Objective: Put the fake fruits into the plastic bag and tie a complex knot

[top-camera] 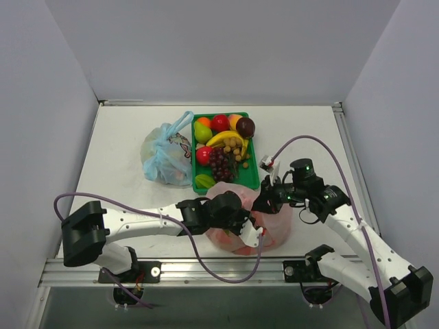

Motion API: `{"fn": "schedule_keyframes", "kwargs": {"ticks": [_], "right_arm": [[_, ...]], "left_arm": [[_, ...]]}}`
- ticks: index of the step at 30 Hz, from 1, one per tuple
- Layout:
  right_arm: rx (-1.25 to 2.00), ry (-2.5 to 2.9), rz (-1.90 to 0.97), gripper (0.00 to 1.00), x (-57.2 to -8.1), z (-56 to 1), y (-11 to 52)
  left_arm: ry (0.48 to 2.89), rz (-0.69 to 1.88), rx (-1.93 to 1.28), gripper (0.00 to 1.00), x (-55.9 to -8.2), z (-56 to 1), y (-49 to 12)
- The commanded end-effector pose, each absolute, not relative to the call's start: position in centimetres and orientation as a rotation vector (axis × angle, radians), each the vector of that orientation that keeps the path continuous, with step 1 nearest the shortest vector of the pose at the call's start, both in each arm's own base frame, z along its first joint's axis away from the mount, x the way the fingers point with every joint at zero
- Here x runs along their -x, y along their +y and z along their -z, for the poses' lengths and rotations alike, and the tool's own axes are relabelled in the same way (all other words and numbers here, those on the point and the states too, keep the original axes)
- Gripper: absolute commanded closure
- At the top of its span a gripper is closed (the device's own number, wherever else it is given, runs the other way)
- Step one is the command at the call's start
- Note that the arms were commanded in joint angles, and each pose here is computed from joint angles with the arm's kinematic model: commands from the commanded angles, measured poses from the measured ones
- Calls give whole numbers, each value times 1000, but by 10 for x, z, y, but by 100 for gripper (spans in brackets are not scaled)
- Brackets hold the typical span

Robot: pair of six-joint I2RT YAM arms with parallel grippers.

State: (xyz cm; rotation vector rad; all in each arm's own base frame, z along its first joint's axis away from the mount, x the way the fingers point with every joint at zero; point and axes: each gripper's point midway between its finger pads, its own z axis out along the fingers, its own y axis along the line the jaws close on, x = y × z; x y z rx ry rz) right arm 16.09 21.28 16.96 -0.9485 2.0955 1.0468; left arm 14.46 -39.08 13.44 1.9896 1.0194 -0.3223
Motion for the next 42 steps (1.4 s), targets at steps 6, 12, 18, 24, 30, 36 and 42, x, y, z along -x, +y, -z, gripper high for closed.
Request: {"fn": "schedule_keyframes", "kwargs": {"ticks": [6,12,18,24,30,36,42], "right_arm": [[577,2078,-1397,100,-137,-217,223],[453,2054,-1483,100,-143,-204,229],[380,1998,-1560,100,-159,-220,240],[381,2067,-1574,89,-145,-211,238],[692,2094,-1331,41,-131,-207,216],[809,2041,-1089,21,-124,-236,189],[756,1959,-908,35,-153,-272,175]], "left_arm": [[1289,52,-1664,100,-196,-119,-370],[1211,321,-1408,100,-180,-157,-389],[1160,498,-1337,100,-163,-160,-405],[1077,318,-1162,100,-198,-166,-418],[886,157,-1021,100,-200,-188,-415],[793,121,-982,100,-190,-187,-418],[771,90,-978,100,-191,-194,-421]]}}
